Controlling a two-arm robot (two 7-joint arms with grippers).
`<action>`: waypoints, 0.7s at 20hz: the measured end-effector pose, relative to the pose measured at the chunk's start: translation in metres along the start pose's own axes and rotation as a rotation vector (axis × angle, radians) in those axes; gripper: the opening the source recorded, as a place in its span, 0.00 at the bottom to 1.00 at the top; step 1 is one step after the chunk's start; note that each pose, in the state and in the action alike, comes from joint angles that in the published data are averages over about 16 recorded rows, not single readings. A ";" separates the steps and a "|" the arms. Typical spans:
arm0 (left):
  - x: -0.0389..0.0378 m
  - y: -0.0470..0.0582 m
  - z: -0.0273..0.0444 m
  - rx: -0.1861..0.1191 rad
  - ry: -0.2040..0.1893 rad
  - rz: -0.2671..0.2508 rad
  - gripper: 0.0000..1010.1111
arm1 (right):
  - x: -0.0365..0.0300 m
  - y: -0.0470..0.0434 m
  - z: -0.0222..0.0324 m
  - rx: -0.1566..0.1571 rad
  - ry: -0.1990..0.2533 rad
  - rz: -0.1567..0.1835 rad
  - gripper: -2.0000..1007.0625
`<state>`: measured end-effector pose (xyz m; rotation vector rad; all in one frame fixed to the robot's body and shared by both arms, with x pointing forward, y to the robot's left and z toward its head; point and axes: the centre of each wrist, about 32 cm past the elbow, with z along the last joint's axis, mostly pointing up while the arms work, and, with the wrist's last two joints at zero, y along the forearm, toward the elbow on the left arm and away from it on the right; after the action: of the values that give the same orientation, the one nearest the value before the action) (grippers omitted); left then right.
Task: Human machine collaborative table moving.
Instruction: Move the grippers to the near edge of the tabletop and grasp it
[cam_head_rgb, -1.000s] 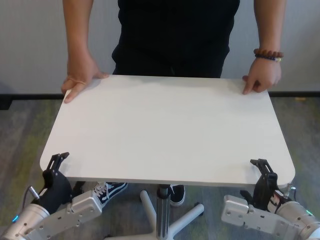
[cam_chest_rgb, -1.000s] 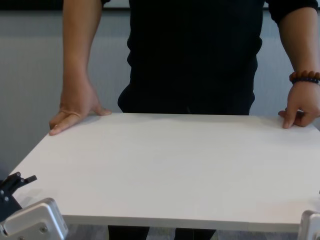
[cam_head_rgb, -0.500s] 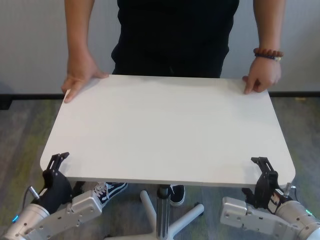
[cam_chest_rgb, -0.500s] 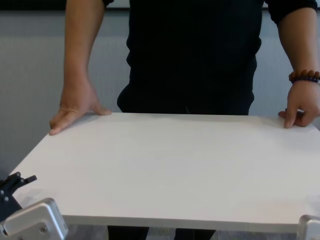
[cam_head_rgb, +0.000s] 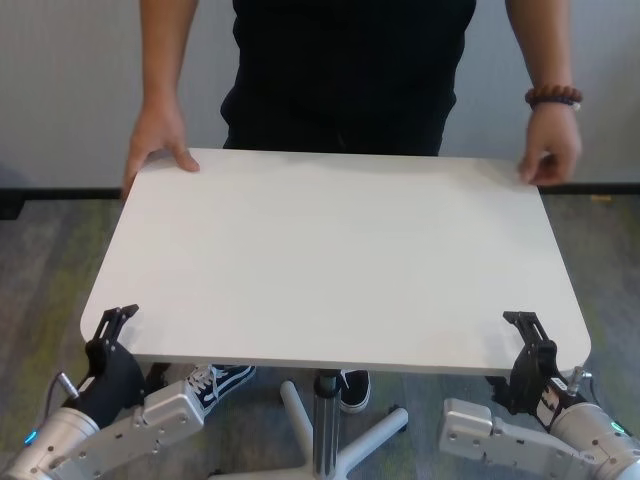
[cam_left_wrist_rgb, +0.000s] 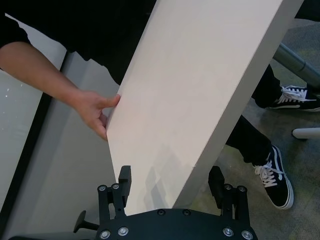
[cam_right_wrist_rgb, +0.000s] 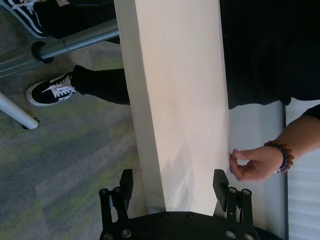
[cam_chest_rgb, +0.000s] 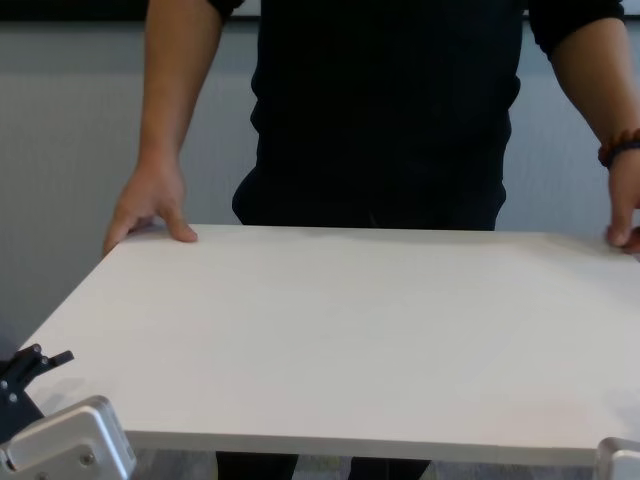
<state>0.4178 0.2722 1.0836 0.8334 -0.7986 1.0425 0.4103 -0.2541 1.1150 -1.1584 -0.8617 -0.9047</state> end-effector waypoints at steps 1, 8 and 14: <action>0.0000 0.000 0.0000 0.000 0.000 0.000 0.99 | -0.0003 -0.0001 0.0000 0.000 -0.002 -0.003 1.00; 0.0000 0.000 0.0000 0.000 0.000 0.000 0.99 | -0.0015 -0.0003 0.0001 -0.001 -0.006 -0.015 1.00; 0.0000 0.000 0.0000 0.000 0.000 0.000 0.99 | -0.0016 -0.0001 -0.0003 0.001 -0.002 -0.015 1.00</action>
<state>0.4178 0.2722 1.0836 0.8334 -0.7987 1.0425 0.4096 -0.2542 1.1135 -1.1537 -0.8731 -0.9157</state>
